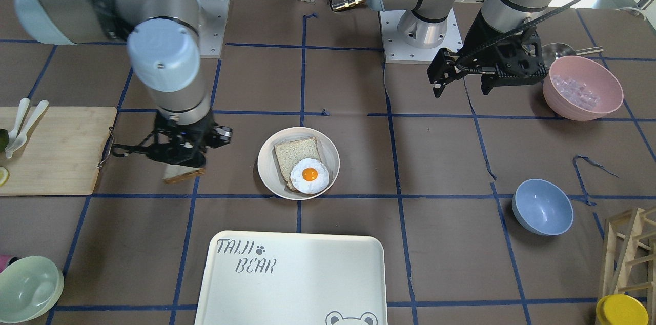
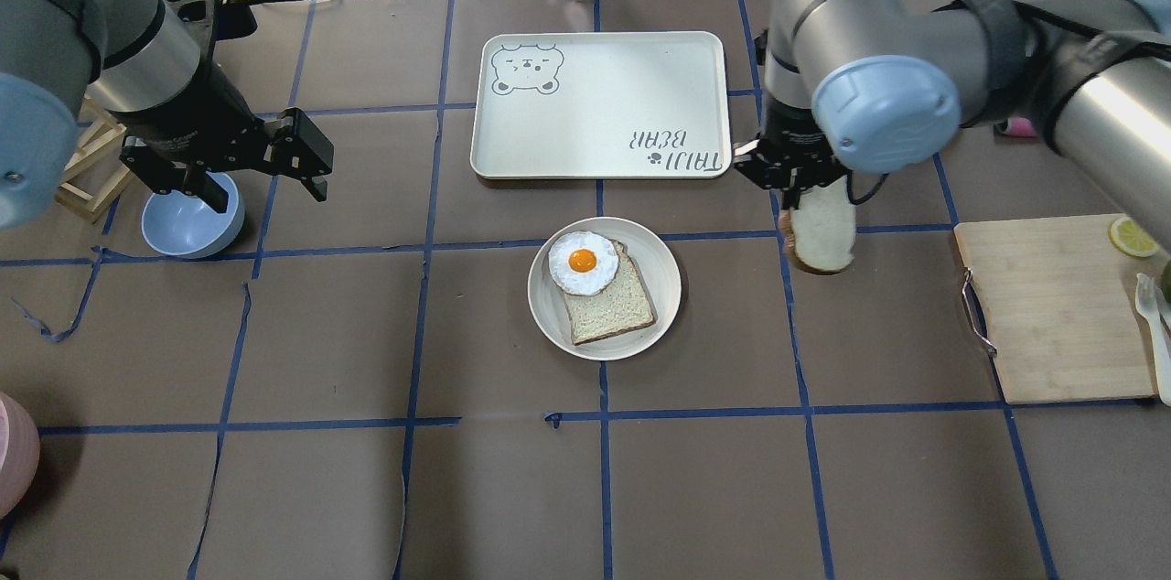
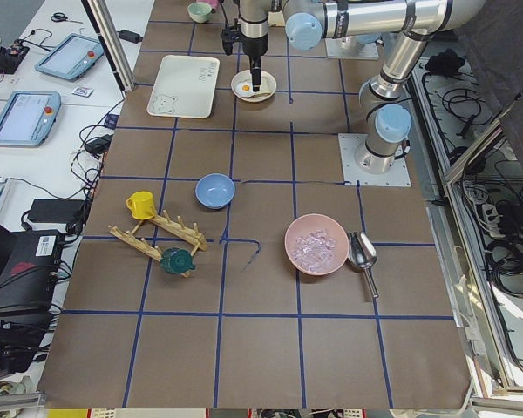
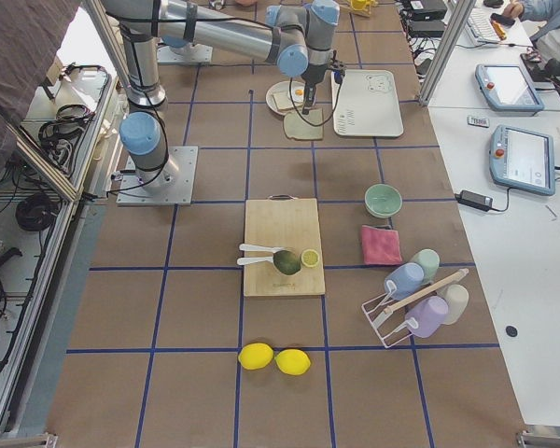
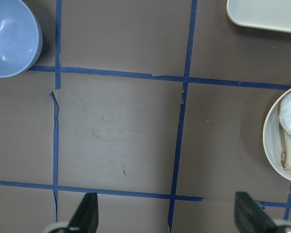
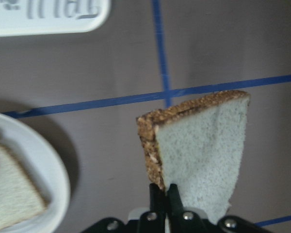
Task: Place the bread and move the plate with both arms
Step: 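Lift the bread slice with the right gripper and carry it over the plate, then lower the bread onto the egg toast and open the right gripper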
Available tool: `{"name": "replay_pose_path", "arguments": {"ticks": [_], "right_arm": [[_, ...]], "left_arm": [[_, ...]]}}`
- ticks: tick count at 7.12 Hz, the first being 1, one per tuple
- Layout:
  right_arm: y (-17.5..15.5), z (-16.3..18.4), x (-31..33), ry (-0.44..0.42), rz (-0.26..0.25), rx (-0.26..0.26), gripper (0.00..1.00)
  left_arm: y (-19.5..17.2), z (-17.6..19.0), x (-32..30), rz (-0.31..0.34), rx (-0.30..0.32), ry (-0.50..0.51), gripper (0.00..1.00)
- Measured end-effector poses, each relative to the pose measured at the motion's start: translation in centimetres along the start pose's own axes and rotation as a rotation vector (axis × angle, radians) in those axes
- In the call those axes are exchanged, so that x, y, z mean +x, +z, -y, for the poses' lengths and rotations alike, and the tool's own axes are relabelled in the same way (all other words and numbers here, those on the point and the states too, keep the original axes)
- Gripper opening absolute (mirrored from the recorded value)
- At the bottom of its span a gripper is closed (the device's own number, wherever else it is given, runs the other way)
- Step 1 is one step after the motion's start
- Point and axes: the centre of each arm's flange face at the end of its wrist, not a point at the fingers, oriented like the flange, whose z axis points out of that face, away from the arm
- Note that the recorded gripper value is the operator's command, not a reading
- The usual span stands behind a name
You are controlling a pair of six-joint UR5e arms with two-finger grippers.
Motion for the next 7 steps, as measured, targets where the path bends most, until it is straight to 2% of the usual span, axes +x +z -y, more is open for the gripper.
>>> {"name": "replay_pose_path", "arguments": {"ticks": [2, 3, 4, 7], "right_arm": [[0.5, -4.3, -12.6, -0.096, 0.072, 0.116, 0.0], [0.9, -5.9, -15.9, -0.142, 0.088, 0.15, 0.0], [1.2, -6.6, -17.3, -0.173, 0.09, 0.161, 0.0], [2.9, -6.8, -17.9, -0.279, 0.012, 0.172, 0.0]], "left_arm": [[0.0, 0.0, 0.0, 0.0, 0.001, 0.0, 1.0], [0.0, 0.0, 0.0, 0.0, 0.0, 0.0, 1.0], [0.0, 0.0, 0.0, -0.001, -0.001, 0.0, 1.0], [0.0, 0.1, 0.0, -0.002, 0.0, 0.0, 1.0]]}}
